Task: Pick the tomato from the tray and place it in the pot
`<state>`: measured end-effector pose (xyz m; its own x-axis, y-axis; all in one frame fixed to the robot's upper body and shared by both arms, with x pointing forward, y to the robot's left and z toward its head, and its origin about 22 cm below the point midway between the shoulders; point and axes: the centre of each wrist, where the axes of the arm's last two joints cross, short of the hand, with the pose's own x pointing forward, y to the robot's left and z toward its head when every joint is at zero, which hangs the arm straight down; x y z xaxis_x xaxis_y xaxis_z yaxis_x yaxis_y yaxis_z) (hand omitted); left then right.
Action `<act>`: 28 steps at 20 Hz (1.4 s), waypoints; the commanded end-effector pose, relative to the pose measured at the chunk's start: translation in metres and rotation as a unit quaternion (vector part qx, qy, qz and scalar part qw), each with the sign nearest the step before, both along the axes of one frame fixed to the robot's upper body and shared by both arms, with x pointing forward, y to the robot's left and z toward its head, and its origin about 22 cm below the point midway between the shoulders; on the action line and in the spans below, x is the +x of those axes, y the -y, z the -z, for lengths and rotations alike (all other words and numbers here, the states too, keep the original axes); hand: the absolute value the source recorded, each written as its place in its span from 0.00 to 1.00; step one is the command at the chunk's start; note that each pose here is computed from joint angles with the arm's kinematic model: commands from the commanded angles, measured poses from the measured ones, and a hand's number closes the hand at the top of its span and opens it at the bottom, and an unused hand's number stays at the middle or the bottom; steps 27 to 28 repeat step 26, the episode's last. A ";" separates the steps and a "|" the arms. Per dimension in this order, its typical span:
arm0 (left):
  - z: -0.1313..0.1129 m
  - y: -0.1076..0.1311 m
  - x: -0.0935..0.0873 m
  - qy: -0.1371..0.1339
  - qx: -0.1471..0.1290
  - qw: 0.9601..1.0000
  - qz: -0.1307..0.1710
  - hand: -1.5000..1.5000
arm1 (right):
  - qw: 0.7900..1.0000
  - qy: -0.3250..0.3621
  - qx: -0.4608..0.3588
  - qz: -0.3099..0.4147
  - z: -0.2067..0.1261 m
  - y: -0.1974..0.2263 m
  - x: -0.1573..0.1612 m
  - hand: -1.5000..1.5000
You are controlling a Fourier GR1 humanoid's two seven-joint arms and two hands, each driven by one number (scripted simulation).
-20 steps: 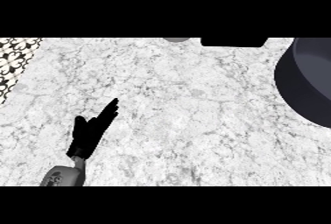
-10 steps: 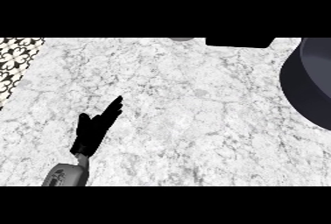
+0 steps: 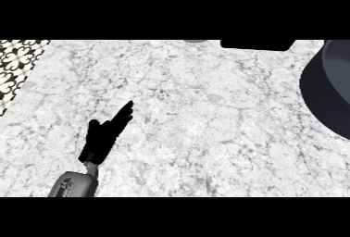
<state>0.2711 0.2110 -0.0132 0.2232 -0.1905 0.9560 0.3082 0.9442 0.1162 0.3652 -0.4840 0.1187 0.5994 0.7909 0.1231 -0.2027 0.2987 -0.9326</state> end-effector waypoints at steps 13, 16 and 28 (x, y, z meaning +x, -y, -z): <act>0.005 -0.024 -0.002 0.000 -0.008 1.000 -0.015 0.50 | 0.902 0.361 0.231 0.044 -0.034 -0.032 0.034 0.00; 0.004 -0.013 0.000 0.001 -0.004 1.000 -0.019 0.50 | 0.868 0.425 0.238 0.097 -0.040 -0.012 0.023 0.00; 0.009 -0.025 -0.011 -0.003 0.001 1.000 -0.029 0.50 | 0.784 0.549 0.257 0.135 -0.038 0.070 -0.053 0.00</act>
